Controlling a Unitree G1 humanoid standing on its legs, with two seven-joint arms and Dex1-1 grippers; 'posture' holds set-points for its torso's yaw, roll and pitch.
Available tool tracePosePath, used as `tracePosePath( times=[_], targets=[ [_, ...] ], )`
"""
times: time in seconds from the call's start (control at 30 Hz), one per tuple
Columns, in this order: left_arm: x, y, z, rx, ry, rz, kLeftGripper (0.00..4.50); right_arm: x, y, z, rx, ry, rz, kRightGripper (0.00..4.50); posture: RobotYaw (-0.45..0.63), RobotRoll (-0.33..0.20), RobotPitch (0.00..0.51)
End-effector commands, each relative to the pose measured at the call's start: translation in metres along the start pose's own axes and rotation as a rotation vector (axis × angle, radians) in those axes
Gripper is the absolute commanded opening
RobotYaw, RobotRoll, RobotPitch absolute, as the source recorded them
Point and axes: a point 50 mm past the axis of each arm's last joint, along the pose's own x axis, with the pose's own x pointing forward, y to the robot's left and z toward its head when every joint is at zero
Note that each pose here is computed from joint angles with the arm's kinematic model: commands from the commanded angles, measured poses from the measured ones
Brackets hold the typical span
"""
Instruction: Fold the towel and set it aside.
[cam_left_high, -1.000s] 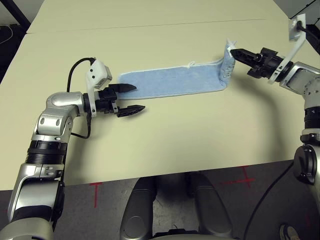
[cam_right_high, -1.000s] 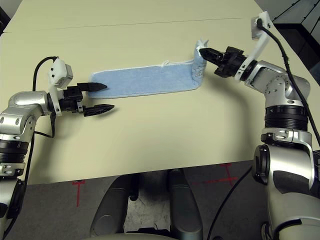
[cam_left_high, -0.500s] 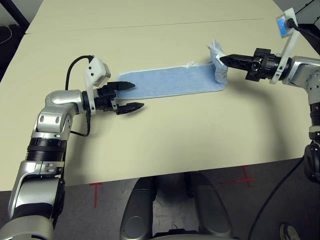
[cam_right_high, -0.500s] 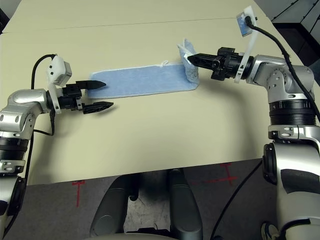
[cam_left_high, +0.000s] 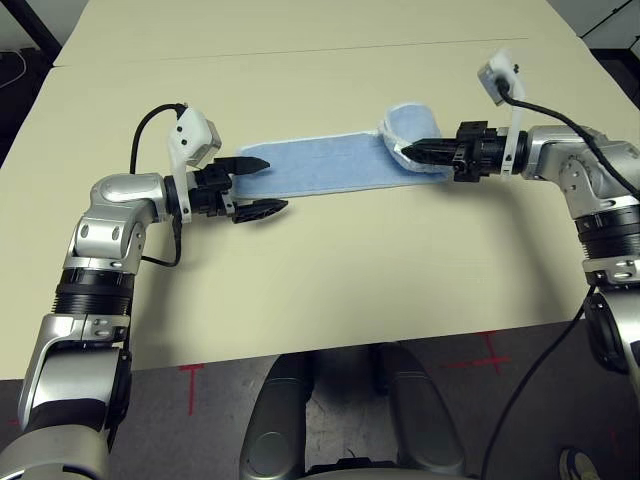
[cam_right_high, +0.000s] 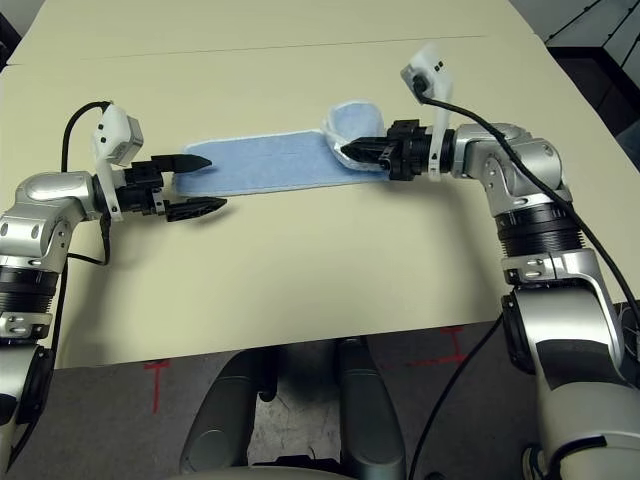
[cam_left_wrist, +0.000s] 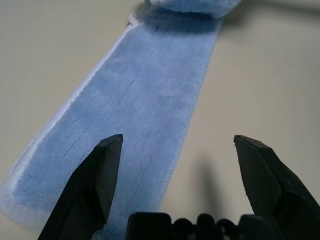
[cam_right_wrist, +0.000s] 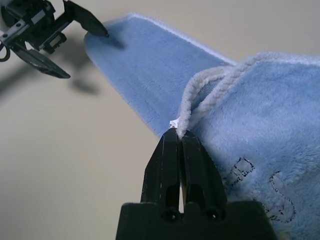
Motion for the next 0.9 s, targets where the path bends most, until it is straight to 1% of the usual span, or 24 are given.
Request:
tracePosePath(
  times=[0.03, 0.2, 0.23, 0.33, 0.37, 0.43, 0.53, 0.57, 0.6, 0.63, 0.73, 0.77, 0.9],
  targets=[
    [0.001, -0.001, -0.003, -0.008, 0.017, -0.019, 4.5, 0.004, 0.004, -0.005, -0.015, 0.03, 0.023, 0.04, 0.05, 0.0, 0.238],
    [0.003, -0.001, -0.002, -0.01, 0.017, -0.023, 4.5, 0.013, 0.008, -0.017, -0.013, 0.058, 0.036, 0.04, 0.05, 0.0, 0.237],
    [0.004, -0.001, -0.002, -0.01, 0.016, -0.022, 4.5, 0.015, 0.008, -0.017, -0.015, 0.054, 0.031, 0.28, 0.05, 0.0, 0.236],
    [0.005, -0.001, -0.002, -0.013, 0.015, -0.019, 4.5, 0.015, 0.007, -0.018, -0.034, 0.049, 0.027, 1.15, 0.05, 0.0, 0.236],
    [0.005, 0.0, -0.002, -0.013, 0.015, -0.018, 4.5, 0.014, 0.004, -0.018, -0.05, 0.048, 0.014, 1.6, 0.05, 0.0, 0.236],
    [0.005, 0.0, -0.002, -0.013, 0.015, -0.017, 4.5, 0.012, 0.001, -0.019, -0.082, 0.046, 0.001, 2.3, 0.05, 0.0, 0.236],
    [0.006, -0.001, -0.003, -0.015, 0.014, -0.018, 4.5, 0.003, -0.006, -0.022, -0.202, 0.009, -0.023, 3.43, 0.04, 0.0, 0.24],
    [0.006, -0.001, -0.003, -0.016, 0.013, -0.018, 4.5, -0.001, -0.008, -0.022, -0.222, -0.018, -0.02, 3.76, 0.05, 0.0, 0.242],
    [0.006, -0.002, -0.003, -0.016, 0.013, -0.019, 4.5, -0.004, -0.009, -0.022, -0.229, -0.049, -0.013, 4.18, 0.05, 0.0, 0.244],
    [0.006, -0.002, -0.003, -0.019, 0.01, -0.019, 4.5, -0.009, -0.01, -0.022, -0.23, -0.089, -0.005, 4.48, 0.05, 0.0, 0.244],
    [0.007, -0.003, -0.003, -0.03, -0.003, -0.012, 4.5, -0.024, -0.012, -0.025, -0.279, -0.203, 0.025, 4.48, 0.05, 0.0, 0.244],
    [0.007, -0.004, -0.004, -0.034, -0.008, -0.006, 4.5, -0.03, -0.014, -0.029, -0.27, -0.244, 0.019, 4.48, 0.05, 0.0, 0.245],
    [0.009, -0.006, -0.006, -0.054, -0.023, 0.014, 4.5, -0.044, -0.017, -0.044, -0.296, -0.287, 0.004, 4.48, 0.05, 0.0, 0.248]
  ],
)
